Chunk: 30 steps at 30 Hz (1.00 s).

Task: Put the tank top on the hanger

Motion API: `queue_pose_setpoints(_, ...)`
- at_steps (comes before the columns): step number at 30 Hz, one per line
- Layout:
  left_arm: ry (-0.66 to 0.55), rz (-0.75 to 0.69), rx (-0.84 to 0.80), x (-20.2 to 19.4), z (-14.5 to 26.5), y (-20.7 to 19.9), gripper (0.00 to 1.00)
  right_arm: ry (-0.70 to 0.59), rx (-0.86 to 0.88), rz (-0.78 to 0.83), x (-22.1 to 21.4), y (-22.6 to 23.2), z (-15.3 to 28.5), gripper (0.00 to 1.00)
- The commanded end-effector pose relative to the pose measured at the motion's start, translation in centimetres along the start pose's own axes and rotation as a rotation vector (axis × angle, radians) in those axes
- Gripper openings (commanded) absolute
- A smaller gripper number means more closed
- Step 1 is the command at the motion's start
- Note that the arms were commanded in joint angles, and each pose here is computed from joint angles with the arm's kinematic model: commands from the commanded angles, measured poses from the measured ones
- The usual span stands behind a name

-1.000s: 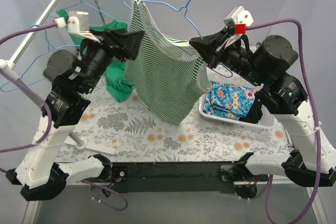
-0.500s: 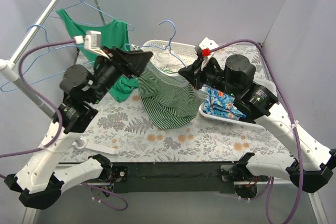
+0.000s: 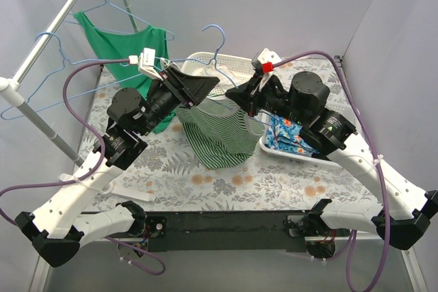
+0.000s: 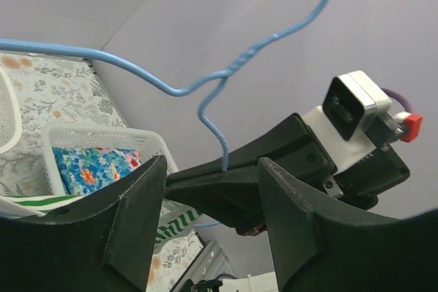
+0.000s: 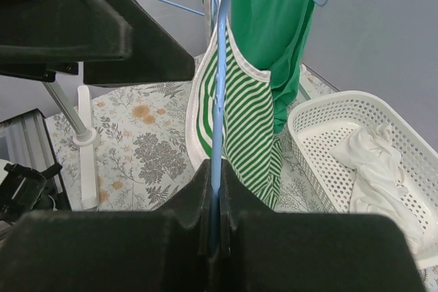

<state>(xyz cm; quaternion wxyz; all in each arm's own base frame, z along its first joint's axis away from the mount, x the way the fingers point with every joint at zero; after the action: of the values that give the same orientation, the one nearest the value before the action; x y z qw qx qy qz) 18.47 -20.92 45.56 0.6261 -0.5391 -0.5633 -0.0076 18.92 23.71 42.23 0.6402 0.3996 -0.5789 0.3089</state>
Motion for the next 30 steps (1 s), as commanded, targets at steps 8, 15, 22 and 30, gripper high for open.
queue_pose_setpoints(8, -0.127, 0.018, 0.064, -1.5, 0.0, -1.4, 0.54, -0.115, 0.057, 0.003, 2.5, 0.6, -1.8, 0.01)
queue_pose_setpoints(15, -0.229, -0.020, 0.211, -3.5, -1.5, -2.0, 0.53, -0.117, 0.061, -0.004, 2.4, 0.6, -2.1, 0.01)
queue_pose_setpoints(22, -0.284, -0.057, 0.320, -3.7, -1.9, -1.6, 0.49, -0.125, 0.059, -0.003, 2.6, 0.7, -1.6, 0.01)
queue_pose_setpoints(30, -0.317, -0.108, 0.363, -3.3, -2.5, -1.4, 0.46, -0.112, 0.073, -0.015, 2.1, 0.8, -1.9, 0.01)
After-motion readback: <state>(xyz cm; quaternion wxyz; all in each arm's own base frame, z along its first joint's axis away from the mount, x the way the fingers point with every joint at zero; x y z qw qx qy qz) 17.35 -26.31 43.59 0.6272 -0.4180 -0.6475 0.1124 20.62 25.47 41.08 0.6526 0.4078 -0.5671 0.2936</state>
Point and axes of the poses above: each gripper's point midway between its finger pads, its own z axis back along the fingers, its own y axis along the line the jaws close on, x = y × z, the point moved 8 cm from there along z, back along the fingers, and after that the axes turned 7 degrees about -z, right-handed, at the moved point
